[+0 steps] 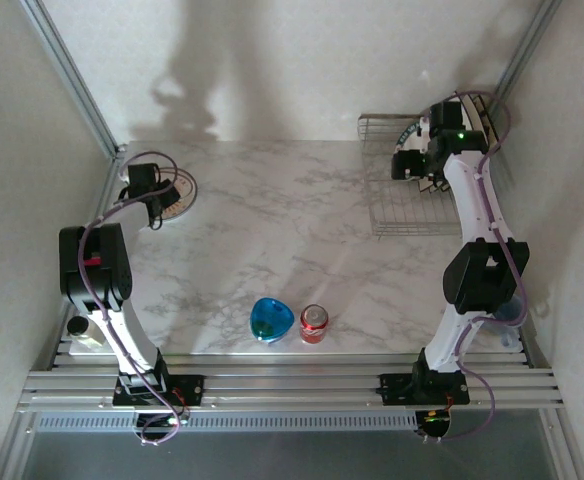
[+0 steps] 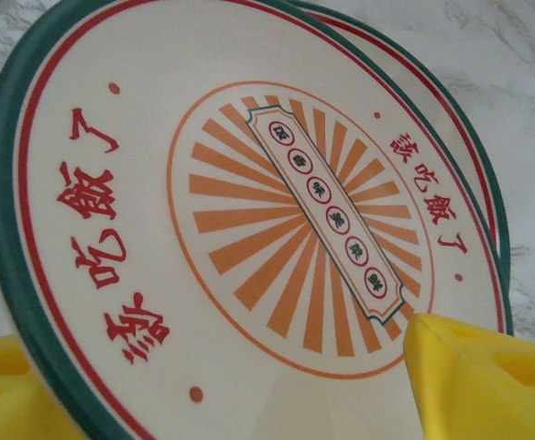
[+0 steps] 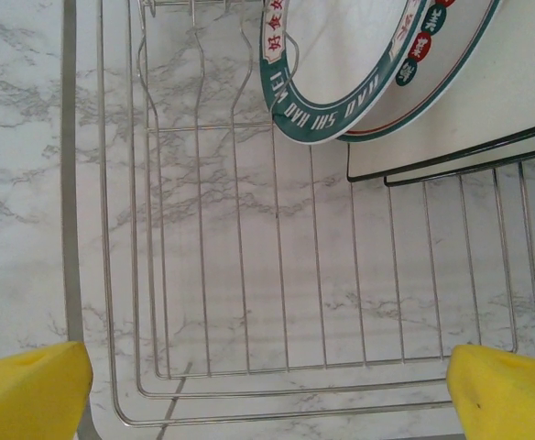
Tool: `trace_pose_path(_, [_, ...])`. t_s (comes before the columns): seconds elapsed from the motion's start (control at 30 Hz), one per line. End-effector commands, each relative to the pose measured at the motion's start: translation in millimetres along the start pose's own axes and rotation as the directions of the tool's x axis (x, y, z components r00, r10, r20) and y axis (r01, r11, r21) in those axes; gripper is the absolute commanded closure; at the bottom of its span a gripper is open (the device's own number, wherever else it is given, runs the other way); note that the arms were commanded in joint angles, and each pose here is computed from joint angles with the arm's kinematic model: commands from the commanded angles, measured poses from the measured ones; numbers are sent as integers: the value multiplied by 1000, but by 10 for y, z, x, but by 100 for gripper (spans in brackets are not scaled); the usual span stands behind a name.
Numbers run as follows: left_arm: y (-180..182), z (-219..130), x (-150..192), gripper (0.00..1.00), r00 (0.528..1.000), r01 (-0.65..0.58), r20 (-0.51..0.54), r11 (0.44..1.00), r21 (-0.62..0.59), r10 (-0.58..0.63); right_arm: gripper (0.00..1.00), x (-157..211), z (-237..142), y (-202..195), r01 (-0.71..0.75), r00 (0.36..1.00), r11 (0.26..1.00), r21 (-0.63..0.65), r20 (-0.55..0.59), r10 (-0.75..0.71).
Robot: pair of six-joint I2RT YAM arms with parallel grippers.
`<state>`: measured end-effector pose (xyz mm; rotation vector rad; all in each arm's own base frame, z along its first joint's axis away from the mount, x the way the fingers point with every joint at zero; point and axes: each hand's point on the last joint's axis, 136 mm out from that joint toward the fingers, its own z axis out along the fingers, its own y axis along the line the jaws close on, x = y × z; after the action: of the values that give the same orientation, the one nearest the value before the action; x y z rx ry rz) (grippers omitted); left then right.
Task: Unload the plates from the dish rack
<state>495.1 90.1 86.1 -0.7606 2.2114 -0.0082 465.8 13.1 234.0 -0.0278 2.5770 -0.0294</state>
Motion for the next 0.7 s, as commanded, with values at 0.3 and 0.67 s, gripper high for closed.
trace_pose_path(0.3, [27,-70,112,22,996,-86,-31,995,-45,84,1,-50,-149,53,14,999,1000,-19,43,-13])
trace_pose_path(0.67, [106,-10,275,20,989,-123,-84,990,-66,118,1,-42,-131,63,15,999,1000,-21,44,-14])
